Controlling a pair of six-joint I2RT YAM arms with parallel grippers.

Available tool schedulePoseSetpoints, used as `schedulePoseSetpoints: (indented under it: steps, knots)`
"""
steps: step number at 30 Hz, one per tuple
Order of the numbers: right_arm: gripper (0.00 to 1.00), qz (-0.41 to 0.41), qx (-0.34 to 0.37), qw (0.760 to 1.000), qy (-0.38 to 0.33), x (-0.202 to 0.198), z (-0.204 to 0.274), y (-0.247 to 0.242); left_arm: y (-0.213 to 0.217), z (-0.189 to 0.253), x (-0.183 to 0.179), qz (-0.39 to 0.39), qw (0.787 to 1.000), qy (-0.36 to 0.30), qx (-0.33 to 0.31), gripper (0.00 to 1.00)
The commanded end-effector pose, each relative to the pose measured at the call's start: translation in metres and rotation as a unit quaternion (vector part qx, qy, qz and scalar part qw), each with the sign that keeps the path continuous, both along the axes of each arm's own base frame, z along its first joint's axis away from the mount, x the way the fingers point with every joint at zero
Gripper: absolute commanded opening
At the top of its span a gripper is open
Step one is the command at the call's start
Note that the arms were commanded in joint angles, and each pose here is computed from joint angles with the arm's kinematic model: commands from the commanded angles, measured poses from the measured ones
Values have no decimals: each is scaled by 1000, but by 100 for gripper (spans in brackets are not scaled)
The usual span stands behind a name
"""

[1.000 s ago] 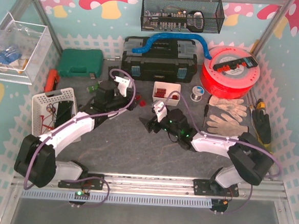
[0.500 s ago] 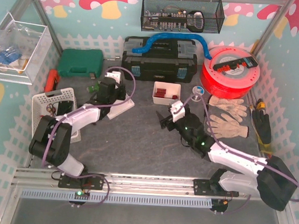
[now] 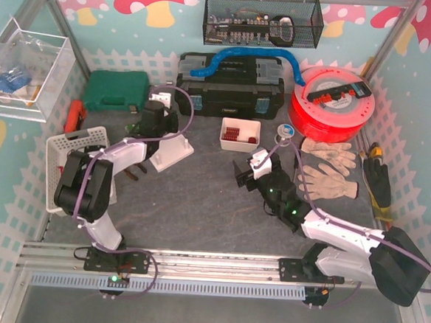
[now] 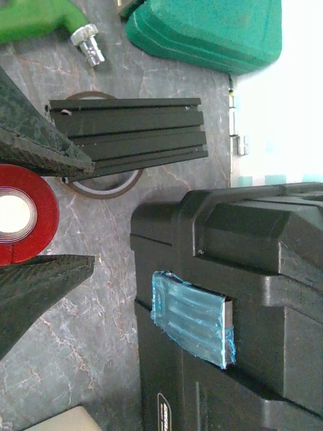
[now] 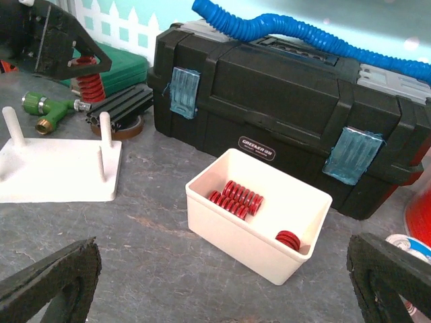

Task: Install the large spring

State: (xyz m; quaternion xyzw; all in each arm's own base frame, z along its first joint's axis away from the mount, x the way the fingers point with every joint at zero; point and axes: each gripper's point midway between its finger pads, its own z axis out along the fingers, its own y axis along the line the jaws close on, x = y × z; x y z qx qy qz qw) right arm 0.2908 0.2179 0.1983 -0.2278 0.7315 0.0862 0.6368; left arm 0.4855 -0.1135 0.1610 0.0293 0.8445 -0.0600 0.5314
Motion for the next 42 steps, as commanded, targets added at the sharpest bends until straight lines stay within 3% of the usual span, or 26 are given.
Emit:
schedulePoseSetpoints:
  steps: [1,22,34,42]
  knots:
    - [99,-10,-3,1000,-13,5,6,-2,-3,13,17,-12,1000,-25,6,0]
    - [99,-2,-20,1000,-10,7,-1,3,-15,-41,31,-43,998,51,2,0]
    - [98,1,-27,1000,-7,8,-4,5,-11,-12,29,-38,999,32,9,0]
    - [98,2,-25,1000,-10,7,-1,5,-11,-14,22,-43,998,41,11,0]
